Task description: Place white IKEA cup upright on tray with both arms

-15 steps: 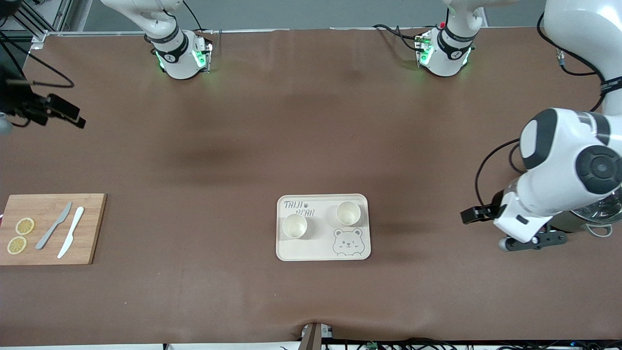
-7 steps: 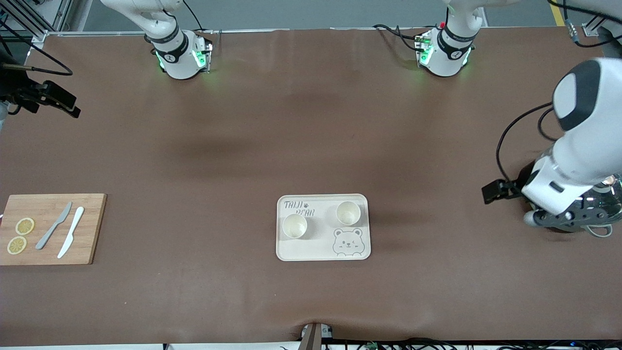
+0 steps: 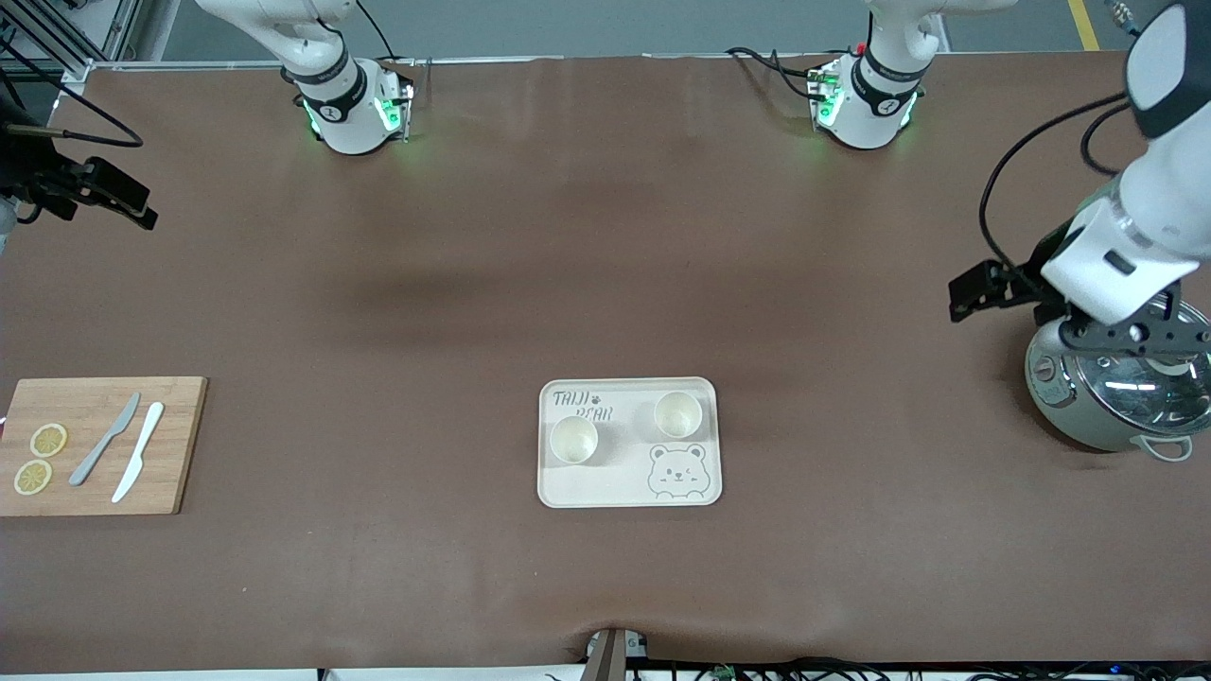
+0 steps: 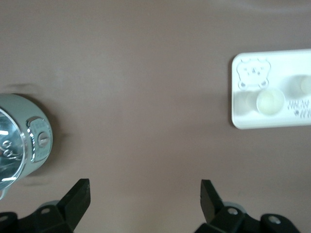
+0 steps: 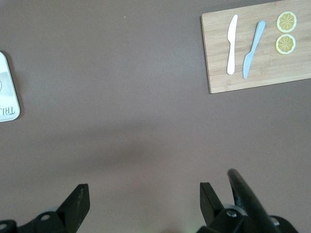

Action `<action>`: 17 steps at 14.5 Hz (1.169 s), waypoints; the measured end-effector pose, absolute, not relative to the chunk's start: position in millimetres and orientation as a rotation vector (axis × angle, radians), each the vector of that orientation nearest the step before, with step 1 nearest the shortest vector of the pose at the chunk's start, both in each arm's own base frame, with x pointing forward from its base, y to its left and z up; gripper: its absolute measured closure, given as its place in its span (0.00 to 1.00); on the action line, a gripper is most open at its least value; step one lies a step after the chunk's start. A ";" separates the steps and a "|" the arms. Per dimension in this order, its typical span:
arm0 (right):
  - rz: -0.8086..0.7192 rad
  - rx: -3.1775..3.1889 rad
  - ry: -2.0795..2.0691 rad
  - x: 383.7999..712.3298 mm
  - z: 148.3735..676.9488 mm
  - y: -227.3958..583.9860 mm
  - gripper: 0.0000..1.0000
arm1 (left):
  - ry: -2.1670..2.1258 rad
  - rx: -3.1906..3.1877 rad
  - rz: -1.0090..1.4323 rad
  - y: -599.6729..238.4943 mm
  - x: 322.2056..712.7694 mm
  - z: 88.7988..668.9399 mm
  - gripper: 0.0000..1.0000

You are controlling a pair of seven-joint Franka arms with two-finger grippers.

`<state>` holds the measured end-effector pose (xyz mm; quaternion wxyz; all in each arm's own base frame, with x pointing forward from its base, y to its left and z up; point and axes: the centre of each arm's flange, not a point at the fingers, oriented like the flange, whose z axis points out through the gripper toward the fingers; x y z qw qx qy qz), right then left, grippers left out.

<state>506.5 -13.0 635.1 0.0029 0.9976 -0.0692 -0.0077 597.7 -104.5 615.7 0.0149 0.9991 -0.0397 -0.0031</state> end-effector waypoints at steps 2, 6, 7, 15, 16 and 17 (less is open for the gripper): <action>-0.017 3.128 -0.216 507.0 635.6 -12.7 0.00 | -0.165 3.112 -0.009 -95.2 581.7 634.4 0.00; -0.011 3.129 -0.215 507.4 635.9 -12.3 0.00 | -0.258 3.112 -0.017 -87.9 564.8 633.1 0.00; -0.009 3.129 -0.213 507.5 636.2 -11.6 0.00 | -0.275 3.111 -0.021 -83.5 564.6 628.7 0.00; 0.051 3.129 -0.170 508.3 654.4 2.2 0.00 | -0.380 3.122 -0.070 -58.5 567.1 594.6 0.00; 0.050 3.129 -0.170 508.7 654.1 2.1 0.00 | -0.381 3.123 -0.082 -58.2 566.5 591.1 0.00; 0.050 3.128 -0.171 509.2 654.0 2.0 0.00 | -0.379 3.124 -0.088 -57.2 566.3 589.1 0.00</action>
